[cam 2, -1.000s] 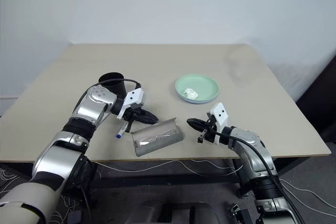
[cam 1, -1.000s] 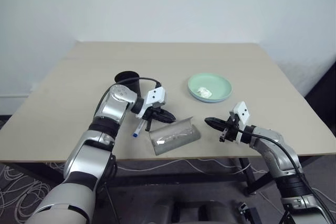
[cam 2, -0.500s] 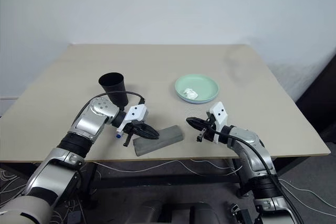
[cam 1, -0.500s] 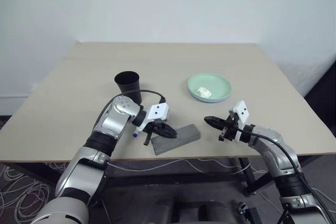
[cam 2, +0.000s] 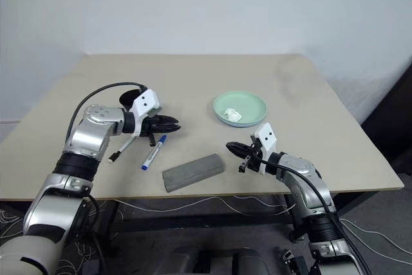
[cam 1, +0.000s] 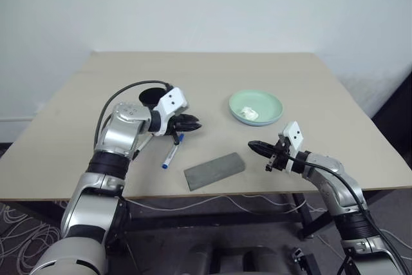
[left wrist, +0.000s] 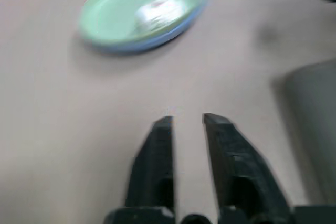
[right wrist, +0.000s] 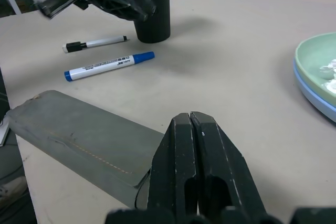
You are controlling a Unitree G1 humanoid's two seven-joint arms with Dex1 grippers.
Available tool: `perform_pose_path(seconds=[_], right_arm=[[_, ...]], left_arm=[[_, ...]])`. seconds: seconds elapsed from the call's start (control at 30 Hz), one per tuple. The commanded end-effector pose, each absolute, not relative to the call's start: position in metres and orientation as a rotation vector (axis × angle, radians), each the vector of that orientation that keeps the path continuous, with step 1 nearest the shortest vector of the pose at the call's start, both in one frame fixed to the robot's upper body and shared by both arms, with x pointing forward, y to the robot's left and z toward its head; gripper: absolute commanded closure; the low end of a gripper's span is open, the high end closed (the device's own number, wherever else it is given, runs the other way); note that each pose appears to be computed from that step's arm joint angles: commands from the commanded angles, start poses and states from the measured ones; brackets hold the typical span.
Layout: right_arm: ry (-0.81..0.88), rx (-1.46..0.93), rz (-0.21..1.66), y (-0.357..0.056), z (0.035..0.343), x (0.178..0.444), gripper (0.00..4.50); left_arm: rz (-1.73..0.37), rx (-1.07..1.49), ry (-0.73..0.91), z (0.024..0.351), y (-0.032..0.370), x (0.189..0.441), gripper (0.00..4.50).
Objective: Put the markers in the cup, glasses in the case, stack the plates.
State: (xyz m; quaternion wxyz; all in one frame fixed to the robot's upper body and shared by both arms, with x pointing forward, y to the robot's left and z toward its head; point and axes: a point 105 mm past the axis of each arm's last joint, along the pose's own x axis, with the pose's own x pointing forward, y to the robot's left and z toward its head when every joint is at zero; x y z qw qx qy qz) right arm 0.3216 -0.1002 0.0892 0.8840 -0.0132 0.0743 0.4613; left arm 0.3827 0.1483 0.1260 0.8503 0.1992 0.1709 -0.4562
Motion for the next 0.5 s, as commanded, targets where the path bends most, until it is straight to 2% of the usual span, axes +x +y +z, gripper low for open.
perform_pose_path(seconds=[0.03,0.23,0.33,0.5], right_arm=[[0.107,-0.041,0.953,-0.101,0.099,0.324,4.5],[0.116,-0.045,0.962,-0.1,0.097,0.326,4.5],[0.121,-0.048,0.971,-0.099,0.096,0.327,4.5],[0.122,-0.051,0.987,-0.095,0.096,0.33,4.5]], left_arm=[[-0.81,0.327,0.352,0.136,0.156,0.38,2.24],[-0.517,0.303,0.45,0.109,0.184,0.368,0.07],[-0.414,0.269,0.479,0.104,0.194,0.361,0.03],[-0.405,0.224,0.548,0.089,0.191,0.349,0.03]])
